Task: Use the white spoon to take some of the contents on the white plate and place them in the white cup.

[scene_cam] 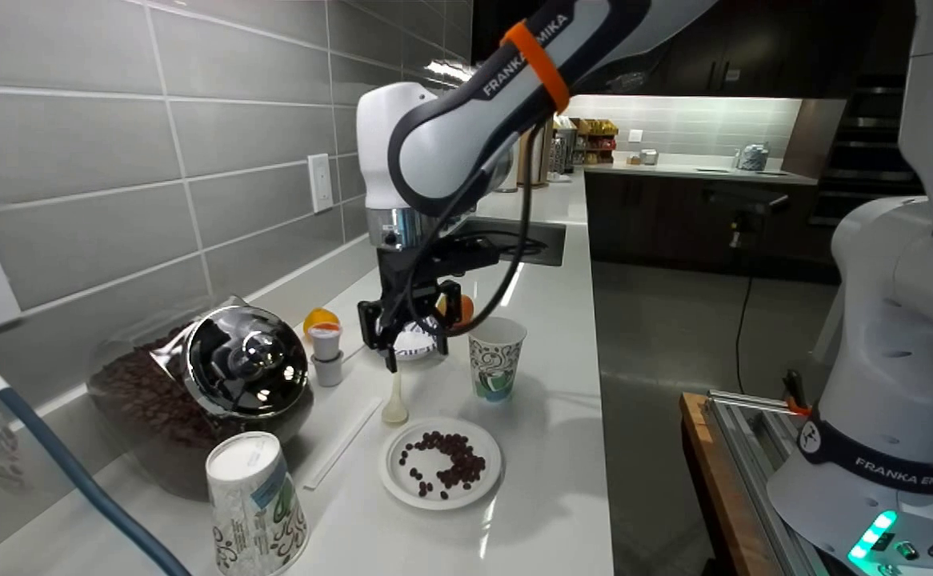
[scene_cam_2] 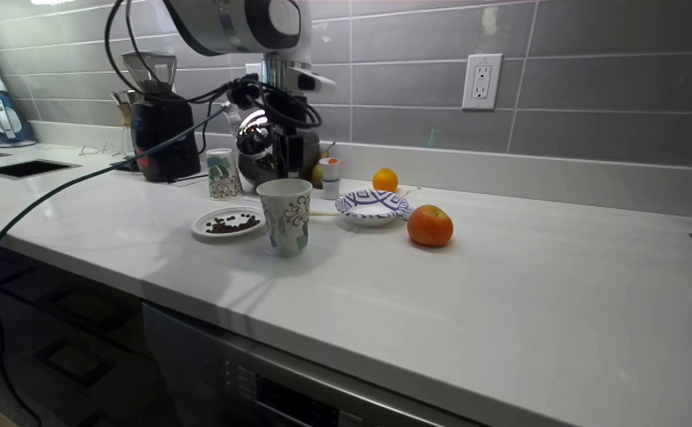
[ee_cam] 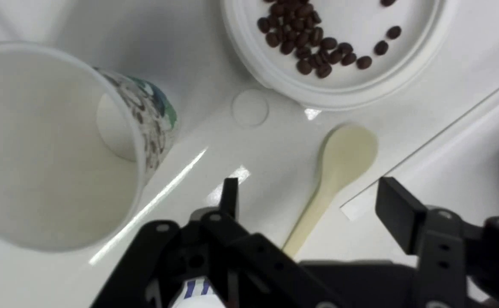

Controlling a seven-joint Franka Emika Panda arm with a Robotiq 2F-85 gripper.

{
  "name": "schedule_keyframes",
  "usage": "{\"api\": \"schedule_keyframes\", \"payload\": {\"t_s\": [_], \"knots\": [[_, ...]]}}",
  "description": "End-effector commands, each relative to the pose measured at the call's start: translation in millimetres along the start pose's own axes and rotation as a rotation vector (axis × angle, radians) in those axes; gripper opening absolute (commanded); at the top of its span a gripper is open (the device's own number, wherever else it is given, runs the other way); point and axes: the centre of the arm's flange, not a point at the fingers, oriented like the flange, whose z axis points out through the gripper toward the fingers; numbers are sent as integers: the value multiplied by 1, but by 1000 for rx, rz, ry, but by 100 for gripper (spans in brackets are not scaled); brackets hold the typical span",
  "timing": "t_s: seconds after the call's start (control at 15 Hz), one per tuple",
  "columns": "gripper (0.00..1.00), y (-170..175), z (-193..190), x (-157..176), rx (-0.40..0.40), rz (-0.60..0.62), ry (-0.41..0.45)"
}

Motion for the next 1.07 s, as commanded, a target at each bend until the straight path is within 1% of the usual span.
{"api": "schedule_keyframes", "payload": {"t_s": [0.0,0.2,0.33,0.4,0.47,0.53,0.6,0.67,0.73,0.8,0.87,1.0], "knots": [[100,17,-33,-63,-101,-106,148],[100,21,-53,-120,-190,-211,277],[100,28,-54,-150,-242,-281,369],[100,37,-53,-166,-257,-313,420],[100,46,-60,-180,-264,-343,472],[100,63,-67,-191,-268,-355,527],[100,77,-78,-199,-273,-361,578],[100,88,-89,-203,-263,-336,626],[100,97,-101,-205,-222,-257,620],[100,50,-71,-183,-268,-324,553],[100,57,-79,-186,-257,-315,570],[100,57,-80,-188,-260,-321,573]]}}
